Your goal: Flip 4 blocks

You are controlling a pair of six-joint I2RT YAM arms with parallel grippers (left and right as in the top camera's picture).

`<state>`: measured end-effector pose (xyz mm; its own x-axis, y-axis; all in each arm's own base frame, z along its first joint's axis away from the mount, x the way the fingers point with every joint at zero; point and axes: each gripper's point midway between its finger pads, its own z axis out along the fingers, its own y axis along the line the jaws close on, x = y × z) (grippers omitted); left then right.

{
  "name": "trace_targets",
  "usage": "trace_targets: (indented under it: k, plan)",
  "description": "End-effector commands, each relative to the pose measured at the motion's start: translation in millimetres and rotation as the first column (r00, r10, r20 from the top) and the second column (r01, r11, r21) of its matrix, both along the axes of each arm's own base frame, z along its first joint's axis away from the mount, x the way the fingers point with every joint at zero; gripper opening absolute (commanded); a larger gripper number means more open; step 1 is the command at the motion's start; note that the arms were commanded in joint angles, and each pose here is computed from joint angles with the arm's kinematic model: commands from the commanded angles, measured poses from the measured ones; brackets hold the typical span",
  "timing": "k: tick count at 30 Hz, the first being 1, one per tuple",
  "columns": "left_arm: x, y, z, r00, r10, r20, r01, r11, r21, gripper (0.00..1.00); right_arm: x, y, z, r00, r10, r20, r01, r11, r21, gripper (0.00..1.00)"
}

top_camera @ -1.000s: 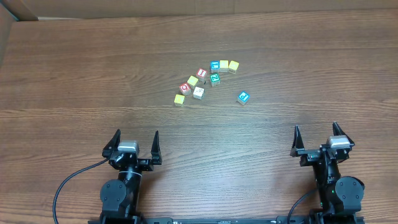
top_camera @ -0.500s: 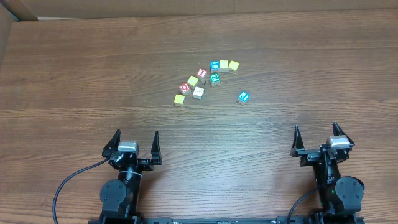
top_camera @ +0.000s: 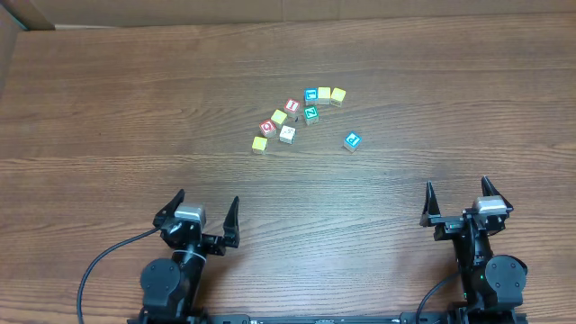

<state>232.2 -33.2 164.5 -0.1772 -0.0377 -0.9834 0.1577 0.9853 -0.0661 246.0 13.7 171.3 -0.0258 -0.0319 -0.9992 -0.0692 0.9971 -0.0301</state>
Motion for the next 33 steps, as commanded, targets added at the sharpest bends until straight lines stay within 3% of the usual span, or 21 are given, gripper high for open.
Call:
trace_targets:
  k: [1,9,16,24,33]
  plan:
    - [-11,-4,50,0.998,-0.023,0.056,0.024,0.999,-0.025,1.00,0,-1,-2,1.000,-0.003,0.004,0.003,1.000,0.000,1.00]
    - [-19,-10,102,0.994,-0.062,-0.093,0.060,0.998,-0.027,1.00,0,-1,-2,1.000,-0.003,0.004,0.003,1.000,0.000,1.00]
    - [2,-31,132,0.929,-0.178,-0.326,0.164,0.984,-0.069,1.00,0,-1,-2,1.000,-0.003,0.004,0.003,1.000,0.000,1.00]
    - [26,-44,125,0.724,-0.236,-0.649,0.192,0.971,-0.140,1.00,0,-1,-2,1.000,-0.003,0.004,0.003,1.000,0.000,1.00]
    - [52,-67,69,0.466,-0.346,-0.814,0.162,0.938,-0.306,1.00,0,-1,-2,1.000,-0.003,0.004,0.003,1.000,0.000,1.00]
